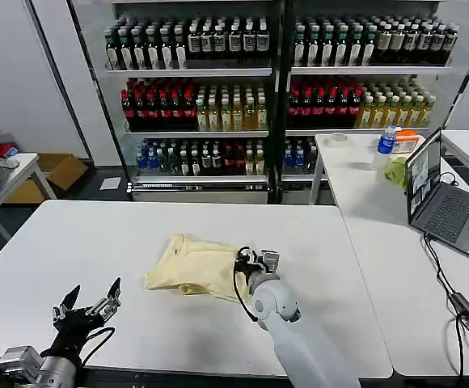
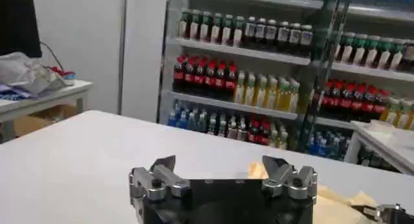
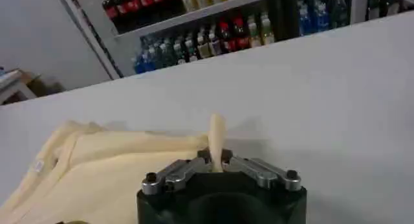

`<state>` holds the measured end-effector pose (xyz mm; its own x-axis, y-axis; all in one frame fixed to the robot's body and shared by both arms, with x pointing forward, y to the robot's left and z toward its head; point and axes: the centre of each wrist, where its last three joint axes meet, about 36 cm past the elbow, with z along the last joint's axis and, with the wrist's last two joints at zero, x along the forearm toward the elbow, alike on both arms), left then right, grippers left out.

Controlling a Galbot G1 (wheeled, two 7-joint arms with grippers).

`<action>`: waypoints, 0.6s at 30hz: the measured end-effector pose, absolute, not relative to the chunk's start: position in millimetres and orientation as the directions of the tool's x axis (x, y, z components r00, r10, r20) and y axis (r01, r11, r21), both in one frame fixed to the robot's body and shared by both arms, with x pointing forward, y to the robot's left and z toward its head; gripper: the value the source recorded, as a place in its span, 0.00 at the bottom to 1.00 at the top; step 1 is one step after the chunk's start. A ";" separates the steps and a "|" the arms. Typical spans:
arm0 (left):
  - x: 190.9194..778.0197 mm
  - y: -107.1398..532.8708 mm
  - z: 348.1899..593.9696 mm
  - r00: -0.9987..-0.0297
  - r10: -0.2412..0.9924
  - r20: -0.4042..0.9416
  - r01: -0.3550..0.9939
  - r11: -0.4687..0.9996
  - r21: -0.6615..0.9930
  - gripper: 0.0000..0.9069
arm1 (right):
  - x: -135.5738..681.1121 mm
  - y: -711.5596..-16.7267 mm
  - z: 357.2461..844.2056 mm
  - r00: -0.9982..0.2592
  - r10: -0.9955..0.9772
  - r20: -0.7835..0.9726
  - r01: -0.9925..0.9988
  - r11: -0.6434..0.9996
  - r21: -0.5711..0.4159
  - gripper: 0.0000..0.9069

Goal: Fold and organize the clothes.

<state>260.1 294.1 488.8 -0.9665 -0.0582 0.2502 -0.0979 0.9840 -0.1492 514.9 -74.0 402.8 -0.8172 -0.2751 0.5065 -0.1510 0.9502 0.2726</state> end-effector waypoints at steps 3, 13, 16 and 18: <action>261.6 293.7 488.0 -0.967 -0.053 0.251 -0.093 0.984 -0.150 1.00 | 518.3 -77.3 403.1 -0.823 -0.278 0.496 -0.177 0.954 0.241 1.00; 268.2 295.0 487.0 -0.968 -0.037 0.248 -0.078 0.984 -0.158 1.00 | 505.9 -92.2 400.0 -0.878 -0.277 0.390 -0.258 0.961 0.102 1.00; 270.6 295.2 485.9 -0.968 -0.032 0.248 -0.073 0.985 -0.156 1.00 | 493.6 -100.2 398.0 -0.906 -0.266 0.328 -0.264 0.963 0.052 1.00; 272.4 295.5 485.8 -0.969 -0.028 0.247 -0.068 0.986 -0.153 1.00 | 481.9 -105.7 397.3 -0.923 -0.260 0.284 -0.266 0.964 0.020 1.00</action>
